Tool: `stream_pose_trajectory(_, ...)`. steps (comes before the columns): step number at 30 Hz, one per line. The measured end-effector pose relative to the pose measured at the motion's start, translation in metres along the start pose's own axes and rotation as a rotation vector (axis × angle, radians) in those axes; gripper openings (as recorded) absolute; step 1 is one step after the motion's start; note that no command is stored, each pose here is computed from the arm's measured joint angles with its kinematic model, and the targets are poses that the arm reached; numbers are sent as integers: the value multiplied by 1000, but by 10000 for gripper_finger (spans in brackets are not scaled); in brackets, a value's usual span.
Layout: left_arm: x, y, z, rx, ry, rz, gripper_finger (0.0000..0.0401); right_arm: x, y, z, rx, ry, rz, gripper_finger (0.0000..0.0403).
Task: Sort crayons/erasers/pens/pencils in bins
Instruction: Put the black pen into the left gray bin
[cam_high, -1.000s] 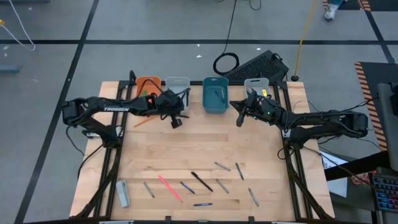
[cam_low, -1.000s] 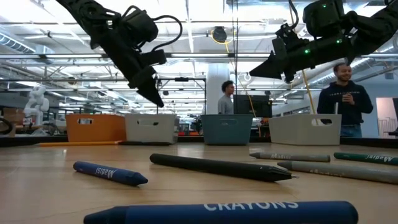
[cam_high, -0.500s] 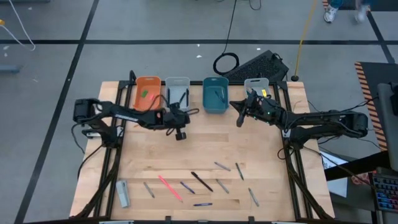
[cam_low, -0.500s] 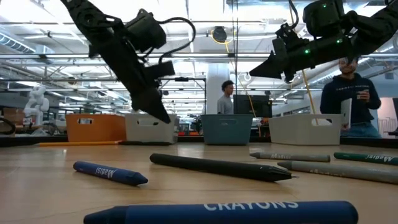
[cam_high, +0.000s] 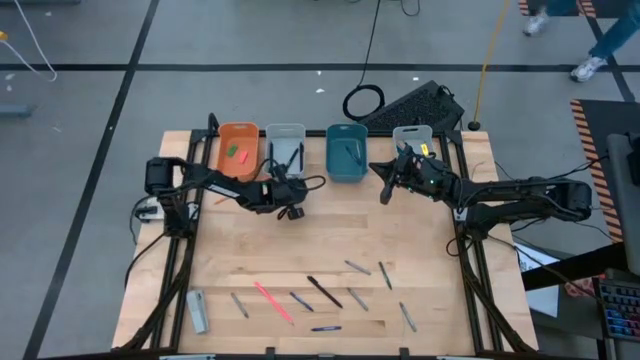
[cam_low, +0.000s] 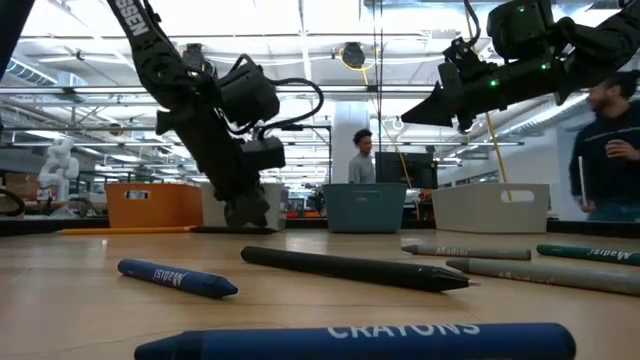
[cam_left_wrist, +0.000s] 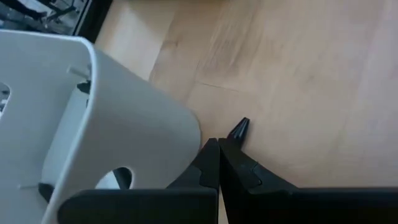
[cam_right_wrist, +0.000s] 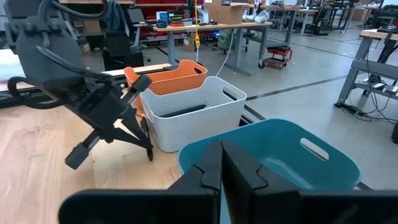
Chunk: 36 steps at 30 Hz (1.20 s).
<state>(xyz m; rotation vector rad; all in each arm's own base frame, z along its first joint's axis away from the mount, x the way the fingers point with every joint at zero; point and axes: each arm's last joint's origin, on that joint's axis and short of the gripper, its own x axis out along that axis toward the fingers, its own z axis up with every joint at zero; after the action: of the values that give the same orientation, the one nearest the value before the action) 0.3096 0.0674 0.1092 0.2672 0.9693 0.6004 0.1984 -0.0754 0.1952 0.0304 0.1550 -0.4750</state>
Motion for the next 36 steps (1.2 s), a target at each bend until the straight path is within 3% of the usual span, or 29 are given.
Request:
stream_pose_trajectory(13, 2, -1, -2, 4, 13, -35, 1, 0, 0, 0, -4, 3, 0, 0)
stream_pose_trajectory(21, -28, -10, 4, 52, -12, -131, 1, 0, 0, -1, -12, 11, 0, 0)
stream_pose_trajectory(28, -56, 0, 14, 9, -77, -227, 1, 0, 0, -2, -14, 19, 1, 0)
stream_pose_trajectory(36, -36, 15, 4, -69, 26, -202, 2, 0, 0, -2, -10, 19, 4, 0)
